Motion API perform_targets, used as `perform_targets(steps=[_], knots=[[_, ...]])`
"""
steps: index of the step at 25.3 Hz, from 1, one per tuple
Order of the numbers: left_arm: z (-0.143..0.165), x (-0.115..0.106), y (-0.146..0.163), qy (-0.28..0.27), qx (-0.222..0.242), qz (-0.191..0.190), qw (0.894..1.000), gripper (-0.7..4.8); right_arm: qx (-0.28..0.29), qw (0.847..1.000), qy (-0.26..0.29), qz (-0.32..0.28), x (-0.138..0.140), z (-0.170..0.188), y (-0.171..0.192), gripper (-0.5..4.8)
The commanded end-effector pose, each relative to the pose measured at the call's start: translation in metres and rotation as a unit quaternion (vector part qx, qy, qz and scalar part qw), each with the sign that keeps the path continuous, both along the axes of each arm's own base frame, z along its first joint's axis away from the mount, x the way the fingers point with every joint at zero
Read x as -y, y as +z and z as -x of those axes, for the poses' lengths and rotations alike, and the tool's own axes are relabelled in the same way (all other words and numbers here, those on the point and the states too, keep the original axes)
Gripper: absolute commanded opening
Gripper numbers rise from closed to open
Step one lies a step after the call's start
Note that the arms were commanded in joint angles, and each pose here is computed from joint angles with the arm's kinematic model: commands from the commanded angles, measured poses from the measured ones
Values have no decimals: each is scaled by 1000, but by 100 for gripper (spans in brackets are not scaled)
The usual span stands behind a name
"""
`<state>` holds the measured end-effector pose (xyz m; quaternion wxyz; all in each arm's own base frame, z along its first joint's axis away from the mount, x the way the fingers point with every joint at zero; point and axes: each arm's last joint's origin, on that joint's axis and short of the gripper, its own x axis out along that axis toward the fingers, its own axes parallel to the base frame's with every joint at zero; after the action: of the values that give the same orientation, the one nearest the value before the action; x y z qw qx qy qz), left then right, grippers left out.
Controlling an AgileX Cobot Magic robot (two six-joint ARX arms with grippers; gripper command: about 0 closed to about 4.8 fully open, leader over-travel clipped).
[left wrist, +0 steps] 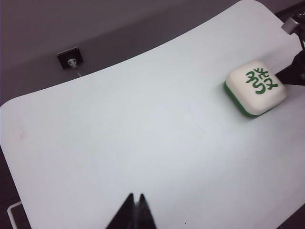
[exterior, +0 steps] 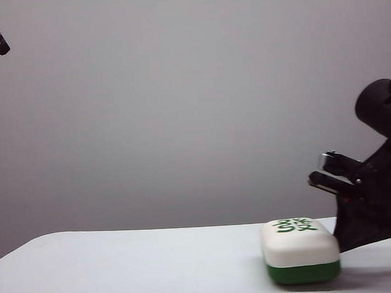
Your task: Move the foam mahjong from the right side of the table to the left side of the table.
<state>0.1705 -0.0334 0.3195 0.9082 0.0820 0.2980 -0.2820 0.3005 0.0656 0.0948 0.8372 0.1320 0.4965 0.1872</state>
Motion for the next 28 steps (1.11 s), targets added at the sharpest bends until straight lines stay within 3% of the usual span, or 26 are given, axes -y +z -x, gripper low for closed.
perform_targets(steps=[1, 14, 28], knots=[[2, 0, 2, -1, 1, 2, 1000, -5, -5, 1000, -3, -16, -11, -8, -1, -5], [22, -3, 1, -1, -33, -2, 999, -5, -16, 997, 68, -45, -86, -19, 1, -5], [61, -8, 2, 2, -70, -10, 997, -5, -14, 992, 109, -60, -147, -16, 2, -5]])
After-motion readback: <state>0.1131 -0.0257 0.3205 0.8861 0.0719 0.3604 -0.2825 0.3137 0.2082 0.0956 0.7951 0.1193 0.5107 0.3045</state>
